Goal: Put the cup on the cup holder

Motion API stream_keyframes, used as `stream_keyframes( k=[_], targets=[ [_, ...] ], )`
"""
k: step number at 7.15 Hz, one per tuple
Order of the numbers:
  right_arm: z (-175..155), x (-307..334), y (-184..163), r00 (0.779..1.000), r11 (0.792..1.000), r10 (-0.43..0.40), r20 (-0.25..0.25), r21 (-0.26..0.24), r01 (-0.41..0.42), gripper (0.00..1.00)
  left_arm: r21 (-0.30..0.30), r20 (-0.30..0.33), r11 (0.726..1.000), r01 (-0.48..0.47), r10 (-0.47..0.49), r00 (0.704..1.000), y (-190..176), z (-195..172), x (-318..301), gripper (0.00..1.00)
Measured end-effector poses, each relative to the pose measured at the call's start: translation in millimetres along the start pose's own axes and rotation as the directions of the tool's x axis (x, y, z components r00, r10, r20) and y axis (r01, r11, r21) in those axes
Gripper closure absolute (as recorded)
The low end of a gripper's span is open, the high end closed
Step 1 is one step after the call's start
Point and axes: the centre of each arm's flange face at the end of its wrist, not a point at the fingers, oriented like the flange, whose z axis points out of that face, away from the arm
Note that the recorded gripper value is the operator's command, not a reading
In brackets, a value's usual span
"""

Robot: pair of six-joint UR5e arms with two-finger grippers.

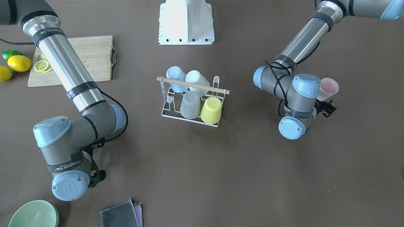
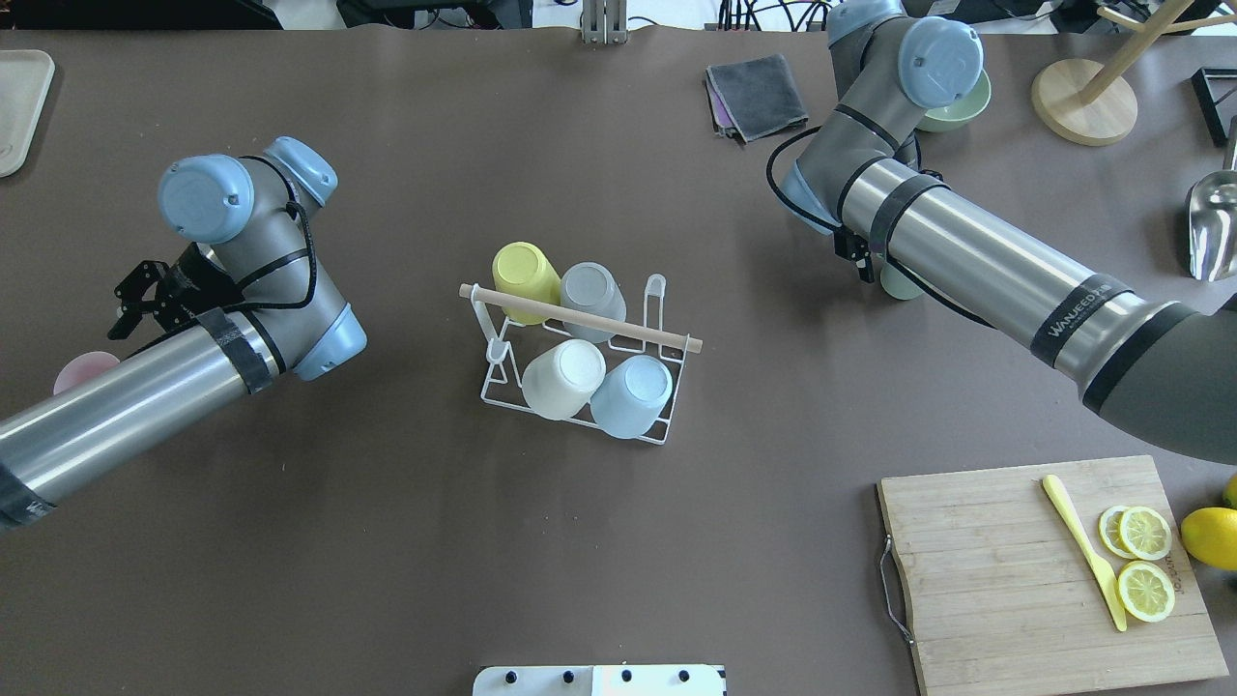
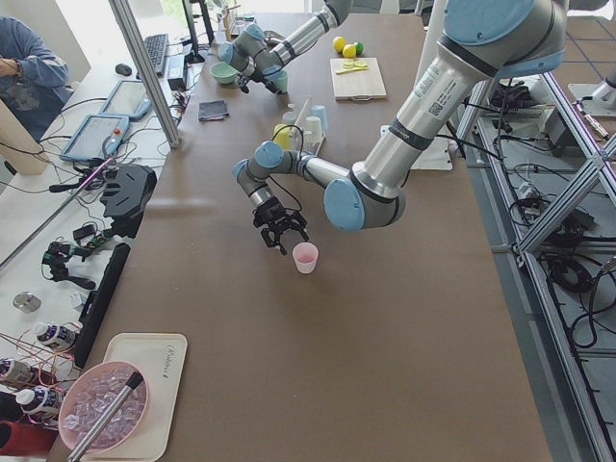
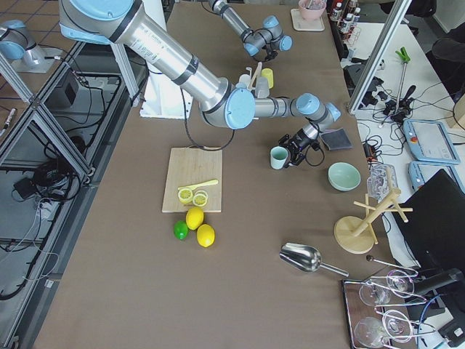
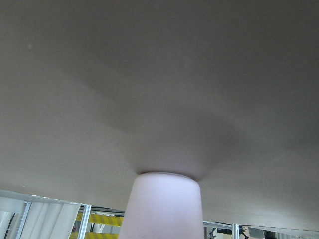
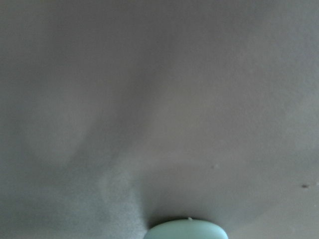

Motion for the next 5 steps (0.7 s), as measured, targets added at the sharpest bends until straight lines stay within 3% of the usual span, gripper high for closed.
stream_keyframes(
  k=[2,3,4,5],
  targets=[
    [6,2,-1,1.0,1.0,0.0,-0.011,-0.024,-0.001,0.0,-0.007,0.007,1.0,0.002,-0.002,1.0,3,9,-5,0.01],
    [6,2,-2,1.0,1.0,0.002,-0.014,-0.03,-0.002,0.29,-0.009,0.007,1.0,0.003,-0.003,1.0,5,15,-6,0.01],
    [6,2,-2,1.0,0.999,0.004,-0.018,-0.035,-0.004,0.9,-0.01,0.009,1.0,0.002,-0.001,1.0,7,21,-6,0.01],
    [5,2,-2,1.0,0.999,0.004,-0.024,-0.038,-0.005,1.0,-0.008,0.01,1.0,-0.001,0.001,1.0,9,25,-6,0.02]
  ],
)
